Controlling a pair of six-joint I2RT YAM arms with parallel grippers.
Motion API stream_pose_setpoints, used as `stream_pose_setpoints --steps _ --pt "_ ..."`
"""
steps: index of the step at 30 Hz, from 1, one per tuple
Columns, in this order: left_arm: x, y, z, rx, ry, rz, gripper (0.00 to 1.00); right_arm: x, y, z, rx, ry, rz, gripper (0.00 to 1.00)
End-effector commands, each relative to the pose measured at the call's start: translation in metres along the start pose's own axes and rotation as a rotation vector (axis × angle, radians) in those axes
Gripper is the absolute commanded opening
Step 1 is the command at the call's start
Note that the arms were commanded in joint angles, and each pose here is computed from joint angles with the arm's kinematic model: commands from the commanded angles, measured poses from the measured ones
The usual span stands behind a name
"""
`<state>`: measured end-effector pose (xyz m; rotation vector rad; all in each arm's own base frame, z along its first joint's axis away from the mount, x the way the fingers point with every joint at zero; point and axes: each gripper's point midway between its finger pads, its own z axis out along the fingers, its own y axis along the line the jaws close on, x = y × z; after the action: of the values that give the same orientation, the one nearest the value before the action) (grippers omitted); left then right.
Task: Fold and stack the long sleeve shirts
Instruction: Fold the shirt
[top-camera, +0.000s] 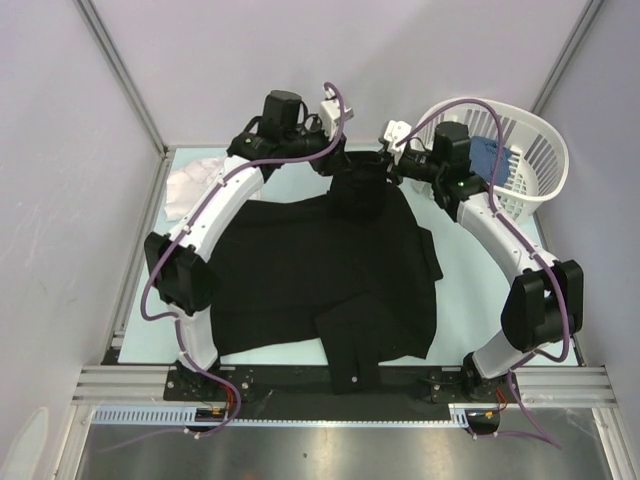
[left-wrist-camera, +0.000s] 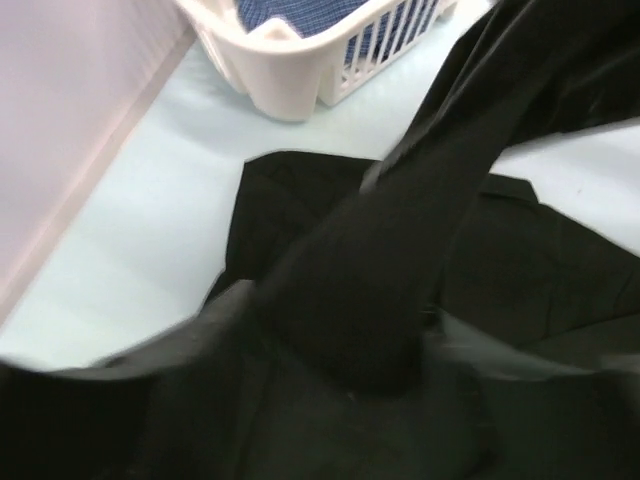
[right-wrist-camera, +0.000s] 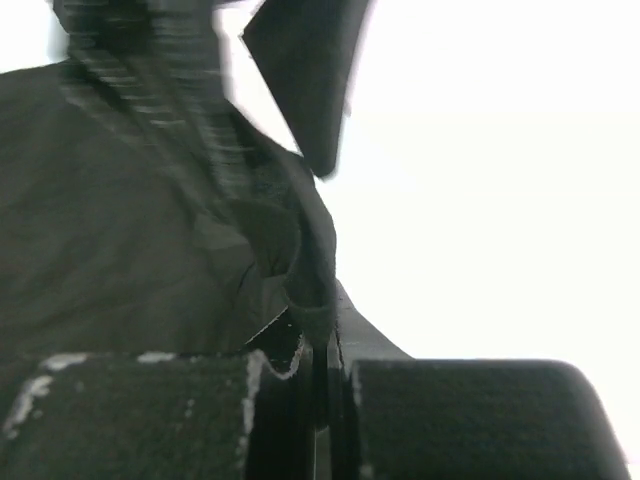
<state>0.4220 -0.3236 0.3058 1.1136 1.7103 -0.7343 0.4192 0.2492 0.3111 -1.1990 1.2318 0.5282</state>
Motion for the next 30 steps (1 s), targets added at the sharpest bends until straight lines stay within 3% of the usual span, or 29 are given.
stream_pose_setpoints --steps 1,5,9,11,14,23,30 --pt "-0.018 0.058 -0.062 -0.138 -0.057 0.02 0.73 -0.052 -0.048 -0.012 0.118 -0.114 -0.064 0.0" --pt "0.032 0.149 -0.111 -0.289 0.041 -0.001 0.78 -0.067 -0.069 -0.018 0.139 -0.146 -0.03 0.0" --pt "0.11 0.213 -0.155 -0.429 0.27 0.069 0.72 -0.068 -0.089 -0.014 0.167 -0.165 0.016 0.0" --pt "0.158 0.232 -0.172 -0.459 0.35 0.022 0.68 -0.076 -0.097 -0.014 0.182 -0.186 0.043 0.0" --pt "0.203 0.25 -0.185 -0.478 0.422 -0.015 0.65 -0.085 -0.111 -0.012 0.213 -0.2 0.045 0.0" --pt "0.279 0.252 -0.177 -0.356 0.603 0.042 0.51 -0.092 -0.142 -0.006 0.272 -0.2 0.044 0.0" --pt "0.308 0.24 -0.178 -0.266 0.69 0.042 0.47 -0.091 -0.152 -0.004 0.289 -0.19 0.042 0.0"
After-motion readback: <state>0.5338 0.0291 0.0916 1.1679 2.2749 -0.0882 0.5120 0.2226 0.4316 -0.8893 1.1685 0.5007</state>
